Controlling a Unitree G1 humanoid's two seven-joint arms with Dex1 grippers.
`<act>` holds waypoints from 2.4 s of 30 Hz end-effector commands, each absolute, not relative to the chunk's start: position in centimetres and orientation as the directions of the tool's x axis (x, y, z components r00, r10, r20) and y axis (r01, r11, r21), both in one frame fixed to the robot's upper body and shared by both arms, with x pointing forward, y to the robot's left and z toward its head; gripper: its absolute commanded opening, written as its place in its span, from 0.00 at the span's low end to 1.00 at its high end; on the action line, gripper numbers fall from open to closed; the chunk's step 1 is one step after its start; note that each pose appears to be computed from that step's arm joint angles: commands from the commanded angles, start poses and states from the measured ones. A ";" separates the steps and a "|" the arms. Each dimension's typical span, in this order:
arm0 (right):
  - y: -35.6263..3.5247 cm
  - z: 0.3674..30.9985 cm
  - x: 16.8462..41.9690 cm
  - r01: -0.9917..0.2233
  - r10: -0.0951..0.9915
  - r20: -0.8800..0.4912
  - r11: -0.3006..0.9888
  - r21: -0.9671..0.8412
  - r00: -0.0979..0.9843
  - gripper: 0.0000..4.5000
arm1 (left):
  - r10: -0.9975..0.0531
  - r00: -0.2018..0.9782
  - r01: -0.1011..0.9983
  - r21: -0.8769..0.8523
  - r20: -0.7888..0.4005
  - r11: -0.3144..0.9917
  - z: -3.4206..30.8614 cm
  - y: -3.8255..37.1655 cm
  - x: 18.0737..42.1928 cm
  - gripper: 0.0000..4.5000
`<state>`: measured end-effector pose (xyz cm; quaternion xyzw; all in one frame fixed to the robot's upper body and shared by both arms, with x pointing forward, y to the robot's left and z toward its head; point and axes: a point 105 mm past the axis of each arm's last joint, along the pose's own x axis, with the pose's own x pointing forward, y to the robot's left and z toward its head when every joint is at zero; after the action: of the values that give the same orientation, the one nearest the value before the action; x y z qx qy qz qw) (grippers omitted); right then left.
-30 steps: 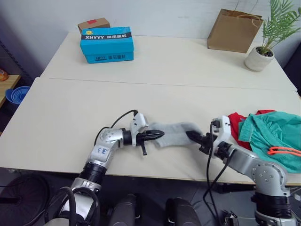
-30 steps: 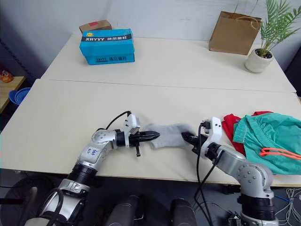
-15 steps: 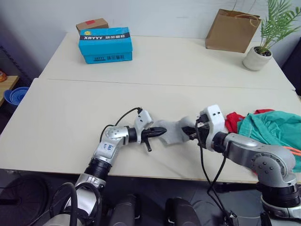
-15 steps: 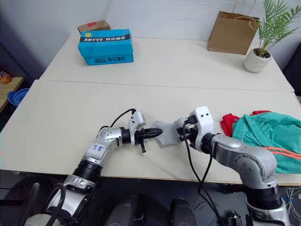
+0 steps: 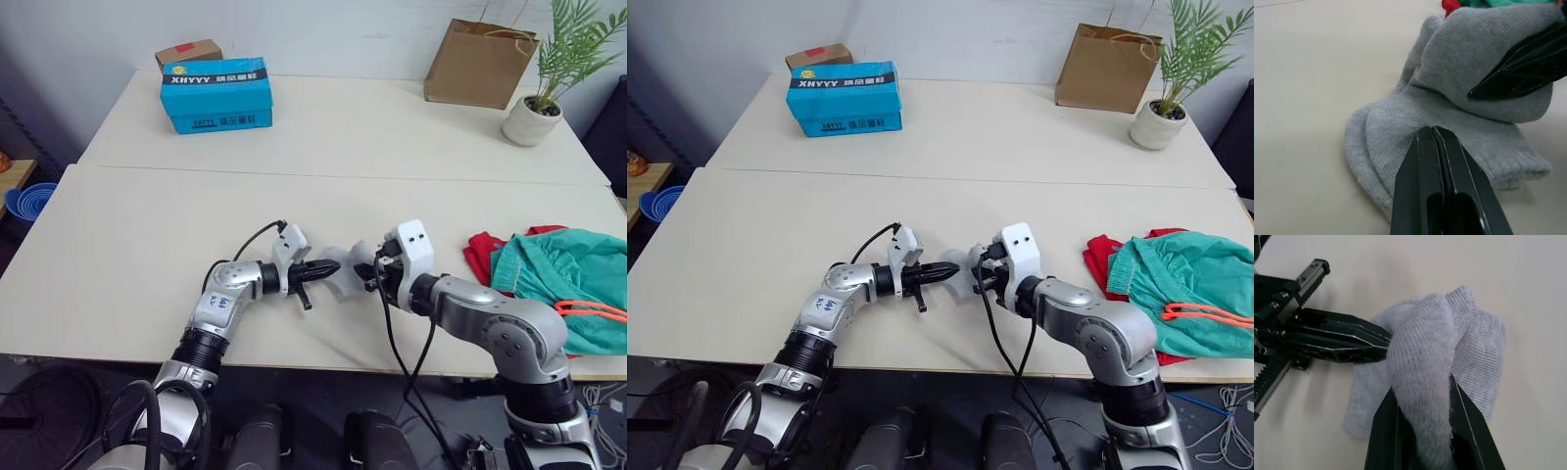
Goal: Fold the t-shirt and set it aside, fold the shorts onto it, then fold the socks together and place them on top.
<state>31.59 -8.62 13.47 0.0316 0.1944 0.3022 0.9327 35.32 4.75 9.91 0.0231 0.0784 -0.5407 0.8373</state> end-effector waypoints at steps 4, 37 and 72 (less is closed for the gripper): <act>-8.0 14.8 32.3 -0.575 0.606 -0.297 0.795 0.192 0.738 0.00 | -0.878 0.432 0.880 -0.117 -0.205 0.460 8.0 5.7 34.9 0.00; -11.5 17.0 31.4 -0.773 0.769 0.127 0.634 -0.021 0.627 0.75 | -0.866 0.457 0.889 -0.103 0.200 0.446 17.8 10.2 34.0 0.00; -6.4 13.0 29.8 -0.884 0.886 0.009 0.464 -0.057 0.465 0.35 | -0.947 0.315 0.949 0.003 -0.069 0.315 13.1 2.7 35.1 0.00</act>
<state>30.36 -6.22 11.04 -0.0245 0.0129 0.5057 0.8623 35.18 2.84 12.41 0.0229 0.0460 -0.5845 0.8098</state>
